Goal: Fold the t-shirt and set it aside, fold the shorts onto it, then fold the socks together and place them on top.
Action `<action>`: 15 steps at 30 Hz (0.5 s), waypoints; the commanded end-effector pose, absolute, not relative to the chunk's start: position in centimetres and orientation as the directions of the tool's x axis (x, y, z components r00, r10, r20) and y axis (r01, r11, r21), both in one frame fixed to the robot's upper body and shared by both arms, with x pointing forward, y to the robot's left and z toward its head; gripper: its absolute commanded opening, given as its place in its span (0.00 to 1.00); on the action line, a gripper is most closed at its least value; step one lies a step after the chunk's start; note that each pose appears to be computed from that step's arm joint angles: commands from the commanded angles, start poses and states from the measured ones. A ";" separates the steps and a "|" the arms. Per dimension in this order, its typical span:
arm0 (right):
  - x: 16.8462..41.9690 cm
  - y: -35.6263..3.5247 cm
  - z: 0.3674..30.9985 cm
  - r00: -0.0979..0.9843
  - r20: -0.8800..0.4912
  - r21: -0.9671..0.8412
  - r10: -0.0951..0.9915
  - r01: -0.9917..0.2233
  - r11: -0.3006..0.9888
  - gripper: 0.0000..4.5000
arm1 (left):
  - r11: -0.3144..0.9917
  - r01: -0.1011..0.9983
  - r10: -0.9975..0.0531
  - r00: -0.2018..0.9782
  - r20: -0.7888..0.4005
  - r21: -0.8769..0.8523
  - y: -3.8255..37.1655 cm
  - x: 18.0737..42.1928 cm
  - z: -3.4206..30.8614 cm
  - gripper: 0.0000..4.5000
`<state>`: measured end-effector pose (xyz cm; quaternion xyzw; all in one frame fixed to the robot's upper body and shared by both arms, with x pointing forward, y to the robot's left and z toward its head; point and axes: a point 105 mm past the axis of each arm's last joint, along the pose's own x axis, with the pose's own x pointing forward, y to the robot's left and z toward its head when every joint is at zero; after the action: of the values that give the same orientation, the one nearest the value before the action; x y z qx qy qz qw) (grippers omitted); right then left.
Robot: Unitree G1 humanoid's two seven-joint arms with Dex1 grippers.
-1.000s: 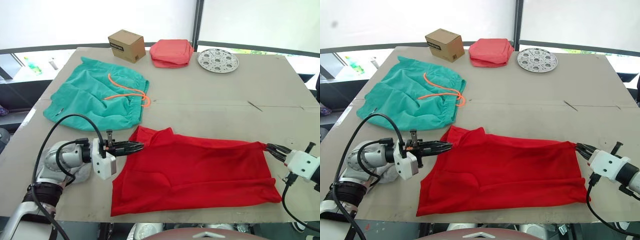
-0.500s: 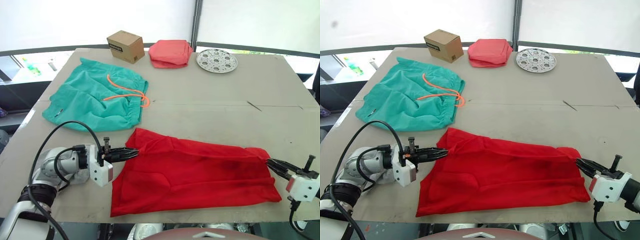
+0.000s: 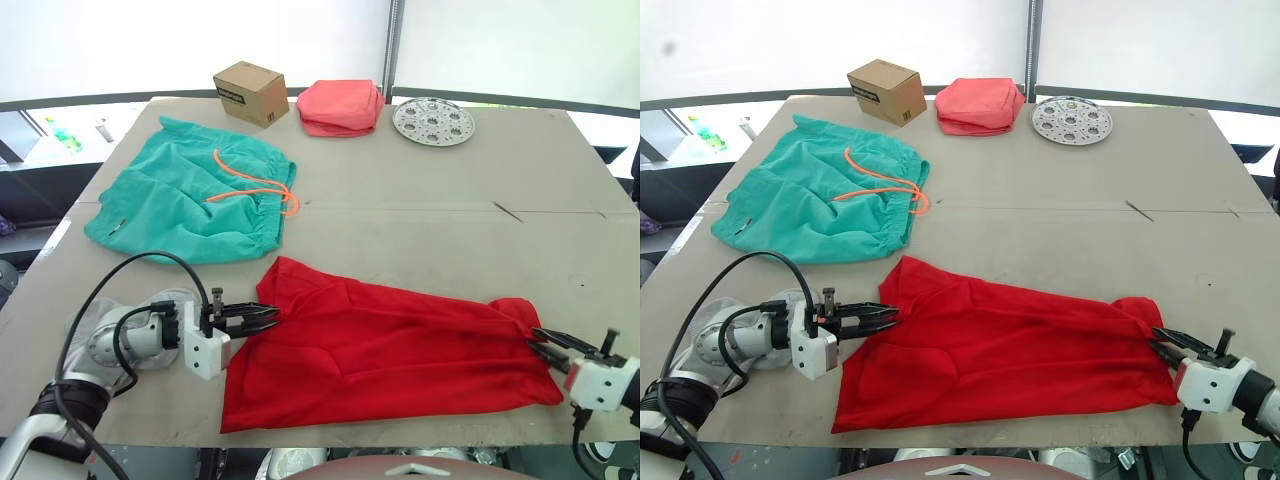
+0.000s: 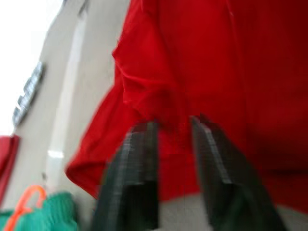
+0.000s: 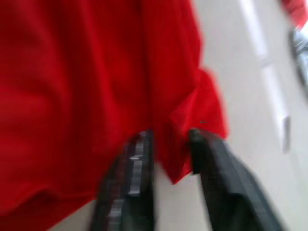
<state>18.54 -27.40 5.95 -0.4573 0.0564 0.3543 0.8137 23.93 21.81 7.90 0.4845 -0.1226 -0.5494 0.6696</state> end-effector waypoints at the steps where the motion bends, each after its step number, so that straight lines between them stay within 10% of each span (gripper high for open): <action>1: 18.5 -27.9 7.6 0.752 -0.439 -0.432 0.492 -0.657 0.618 0.63 | 0.092 0.705 -0.842 0.432 -0.323 0.703 23.3 24.1 9.3 0.61; 7: 20.0 -25.6 12.3 0.730 -0.377 -0.101 0.569 -0.644 0.758 0.63 | 0.475 0.839 -0.823 0.530 -0.204 0.265 24.1 25.7 11.6 0.61; 12: 22.9 -25.2 12.5 0.736 -0.442 -0.123 0.513 -0.616 0.778 1.00 | 0.510 0.857 -0.833 0.512 -0.210 0.070 22.6 26.9 12.4 0.99; 15: 24.0 -25.0 11.9 0.706 -0.503 -0.136 0.499 -0.635 0.760 1.00 | 0.534 0.846 -0.823 0.521 -0.228 0.005 21.8 28.1 12.7 0.99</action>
<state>23.75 -24.93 12.20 -0.1350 0.2056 0.3095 0.9185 27.47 22.31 11.75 0.0711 0.0993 -0.4838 0.8666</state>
